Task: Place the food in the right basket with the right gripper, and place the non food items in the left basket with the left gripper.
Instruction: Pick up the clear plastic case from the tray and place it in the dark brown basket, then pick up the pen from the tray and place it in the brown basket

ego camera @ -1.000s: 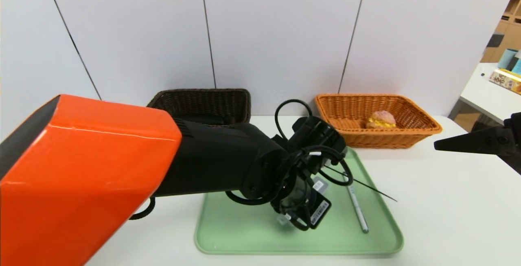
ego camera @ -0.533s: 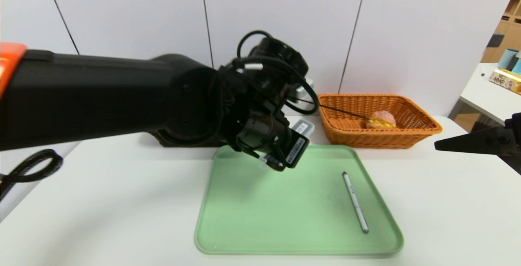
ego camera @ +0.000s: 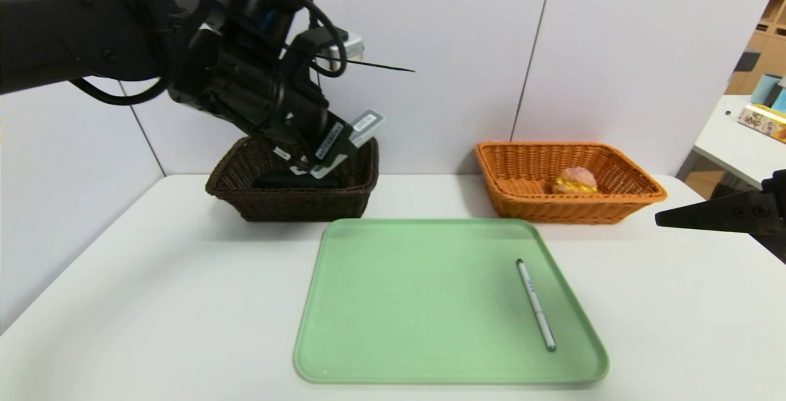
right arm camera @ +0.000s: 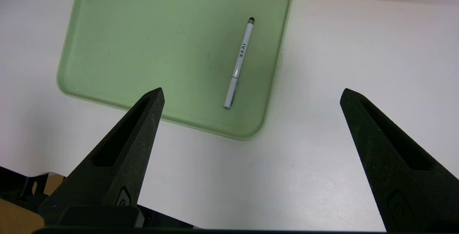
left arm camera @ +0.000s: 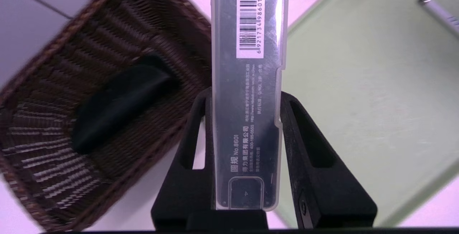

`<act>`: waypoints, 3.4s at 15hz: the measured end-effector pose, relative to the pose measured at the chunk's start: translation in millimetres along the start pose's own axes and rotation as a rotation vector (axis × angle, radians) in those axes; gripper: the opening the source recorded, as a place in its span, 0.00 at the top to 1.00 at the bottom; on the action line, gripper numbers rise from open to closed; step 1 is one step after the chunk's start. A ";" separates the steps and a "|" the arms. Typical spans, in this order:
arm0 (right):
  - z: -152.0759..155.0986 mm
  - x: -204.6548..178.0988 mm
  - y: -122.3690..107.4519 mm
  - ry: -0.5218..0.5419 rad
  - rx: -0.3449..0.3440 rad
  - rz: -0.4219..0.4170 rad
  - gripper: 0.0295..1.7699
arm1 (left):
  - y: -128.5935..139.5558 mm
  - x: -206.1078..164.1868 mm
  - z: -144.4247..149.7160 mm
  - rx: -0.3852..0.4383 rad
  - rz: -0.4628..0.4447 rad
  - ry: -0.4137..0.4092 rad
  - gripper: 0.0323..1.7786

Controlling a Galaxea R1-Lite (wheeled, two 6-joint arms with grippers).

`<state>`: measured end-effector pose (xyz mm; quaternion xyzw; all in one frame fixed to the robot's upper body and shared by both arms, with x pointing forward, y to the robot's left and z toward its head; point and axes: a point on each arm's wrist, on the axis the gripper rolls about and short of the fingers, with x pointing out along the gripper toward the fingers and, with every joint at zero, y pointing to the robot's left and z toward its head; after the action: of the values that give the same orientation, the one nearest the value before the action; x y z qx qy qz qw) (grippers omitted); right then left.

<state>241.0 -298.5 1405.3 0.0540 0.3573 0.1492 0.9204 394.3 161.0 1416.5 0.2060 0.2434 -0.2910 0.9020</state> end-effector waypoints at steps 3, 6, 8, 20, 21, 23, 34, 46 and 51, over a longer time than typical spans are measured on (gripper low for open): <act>0.0 0.1 0.0 0.000 -0.003 0.001 0.04 | 53.6 -4.0 -16.8 0.106 0.020 -0.005 0.69; 2.9 0.0 0.7 -0.028 -0.007 0.006 0.04 | 86.5 -4.5 -35.2 0.278 -0.051 -0.032 0.69; 2.7 0.3 0.6 -0.030 -0.005 0.007 0.04 | 95.5 1.7 -41.7 0.368 -0.077 -0.045 0.69; -0.2 -0.2 0.1 -0.030 -0.004 0.002 0.04 | 126.5 71.7 -73.2 0.406 -0.071 0.007 0.69; -0.4 0.0 0.1 -0.029 -0.003 0.002 0.04 | 128.4 75.2 -75.6 0.400 -0.068 0.012 0.69; -1.2 0.9 0.0 -0.024 -0.002 0.002 0.04 | 129.3 80.5 -78.8 0.380 -0.074 0.021 0.62; -1.9 1.0 -0.3 -0.022 0.001 0.000 0.04 | 104.6 46.1 -43.1 0.207 -0.055 -0.079 0.19; -3.4 20.6 -0.7 0.040 0.005 -0.001 0.04 | -70.5 23.0 -15.8 -0.253 -0.030 0.071 0.07; -2.9 26.0 0.0 0.058 0.015 0.005 0.04 | -106.6 19.7 -20.1 -0.263 -0.074 0.099 0.06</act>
<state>257.2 -290.3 1386.5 0.0574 0.3847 0.1501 0.9089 335.2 83.4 1365.0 0.0912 0.3311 -0.2790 0.8968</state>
